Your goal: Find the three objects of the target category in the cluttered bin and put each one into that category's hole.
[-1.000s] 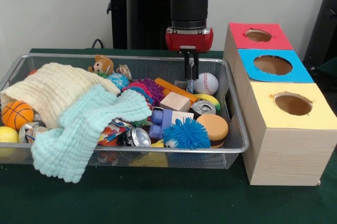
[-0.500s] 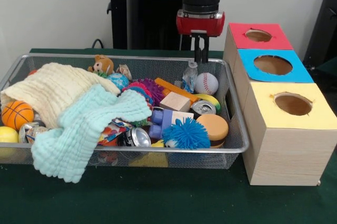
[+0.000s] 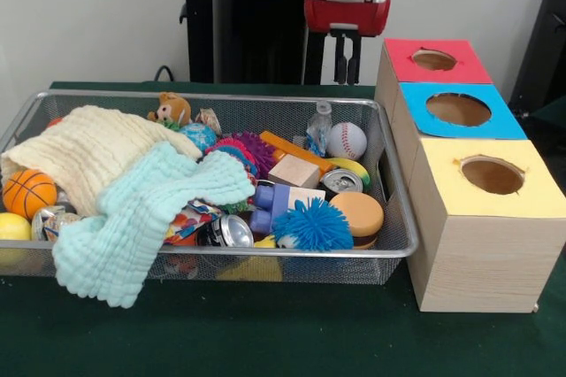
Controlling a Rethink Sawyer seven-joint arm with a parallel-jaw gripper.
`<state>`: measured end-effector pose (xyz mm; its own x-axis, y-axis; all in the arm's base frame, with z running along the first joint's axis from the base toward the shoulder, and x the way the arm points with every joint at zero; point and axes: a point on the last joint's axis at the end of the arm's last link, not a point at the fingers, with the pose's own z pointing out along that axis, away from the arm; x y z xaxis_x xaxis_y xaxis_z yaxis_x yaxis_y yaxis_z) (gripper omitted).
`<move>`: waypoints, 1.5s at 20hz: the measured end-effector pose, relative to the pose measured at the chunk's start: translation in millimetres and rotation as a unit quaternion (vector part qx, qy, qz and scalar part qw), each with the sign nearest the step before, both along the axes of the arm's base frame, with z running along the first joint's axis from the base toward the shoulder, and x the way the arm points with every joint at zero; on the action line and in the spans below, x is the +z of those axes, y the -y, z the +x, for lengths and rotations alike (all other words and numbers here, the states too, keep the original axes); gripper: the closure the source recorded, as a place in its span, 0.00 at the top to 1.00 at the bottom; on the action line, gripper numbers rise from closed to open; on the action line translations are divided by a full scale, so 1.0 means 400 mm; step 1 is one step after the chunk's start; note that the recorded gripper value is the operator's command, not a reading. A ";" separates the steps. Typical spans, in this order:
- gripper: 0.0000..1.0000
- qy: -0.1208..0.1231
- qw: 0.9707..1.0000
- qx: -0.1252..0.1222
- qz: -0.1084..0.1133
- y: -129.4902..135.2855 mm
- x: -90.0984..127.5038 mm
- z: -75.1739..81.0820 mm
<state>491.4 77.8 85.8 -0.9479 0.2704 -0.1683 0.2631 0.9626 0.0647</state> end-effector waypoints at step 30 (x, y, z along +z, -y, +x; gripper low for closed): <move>1.00 -0.012 1.000 0.011 -0.001 0.016 -0.094 -0.057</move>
